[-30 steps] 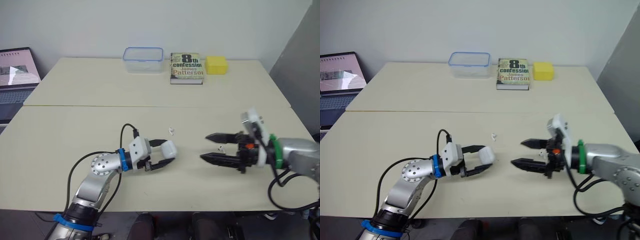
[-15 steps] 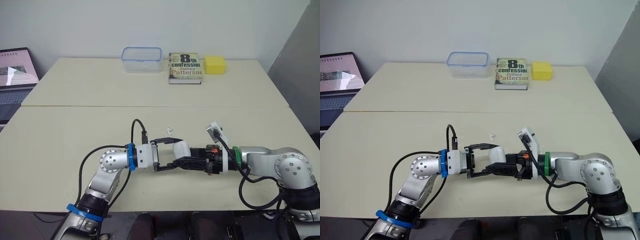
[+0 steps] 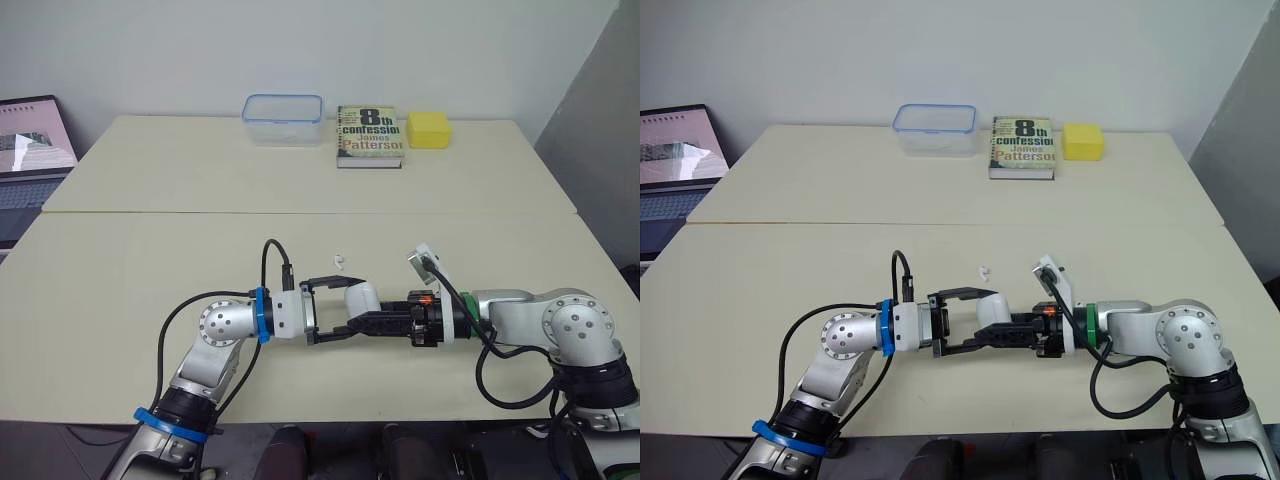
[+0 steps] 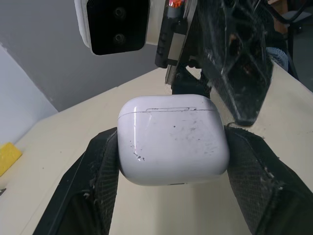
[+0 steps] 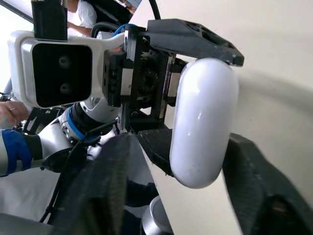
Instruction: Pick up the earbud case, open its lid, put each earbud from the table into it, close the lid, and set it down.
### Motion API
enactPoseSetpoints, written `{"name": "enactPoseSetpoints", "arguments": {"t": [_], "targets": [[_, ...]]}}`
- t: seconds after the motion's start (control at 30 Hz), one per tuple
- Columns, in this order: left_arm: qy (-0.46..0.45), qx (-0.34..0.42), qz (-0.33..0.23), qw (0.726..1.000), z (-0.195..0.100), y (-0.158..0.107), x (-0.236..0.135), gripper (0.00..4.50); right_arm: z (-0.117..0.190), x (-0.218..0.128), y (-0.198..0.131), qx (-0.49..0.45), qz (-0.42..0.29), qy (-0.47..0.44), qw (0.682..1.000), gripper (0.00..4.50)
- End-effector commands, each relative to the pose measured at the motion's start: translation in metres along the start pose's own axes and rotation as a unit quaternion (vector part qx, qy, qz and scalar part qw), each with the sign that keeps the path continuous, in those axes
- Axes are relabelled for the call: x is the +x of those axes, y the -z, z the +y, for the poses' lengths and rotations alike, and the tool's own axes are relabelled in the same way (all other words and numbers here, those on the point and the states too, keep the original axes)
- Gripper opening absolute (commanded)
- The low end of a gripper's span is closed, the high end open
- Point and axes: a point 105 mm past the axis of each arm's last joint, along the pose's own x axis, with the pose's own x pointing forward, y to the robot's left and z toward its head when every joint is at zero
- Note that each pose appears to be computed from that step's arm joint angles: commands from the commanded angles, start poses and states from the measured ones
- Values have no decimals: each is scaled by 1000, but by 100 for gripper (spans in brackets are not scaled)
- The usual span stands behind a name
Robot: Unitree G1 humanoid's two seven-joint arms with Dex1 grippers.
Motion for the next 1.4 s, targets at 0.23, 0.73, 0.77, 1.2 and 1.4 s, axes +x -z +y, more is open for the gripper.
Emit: {"name": "enactPoseSetpoints", "arguments": {"t": [0.23,0.73,0.77,1.2,1.4], "targets": [[-2,22,-27,999,3,-11,5,279,7,-1,-9,-15,-6,-21,1000,79],[4,-48,7,999,4,-1,-3,450,9,-2,-10,-19,-4,-34,999,79],[5,-64,23,998,5,3,-5,450,8,-3,-11,-23,-2,-30,999,79],[38,-250,186,949,9,3,-21,450,-29,-37,-18,-414,203,133,877,79],[59,-192,190,961,13,-4,13,450,-27,-26,-16,-454,224,106,856,79]]}}
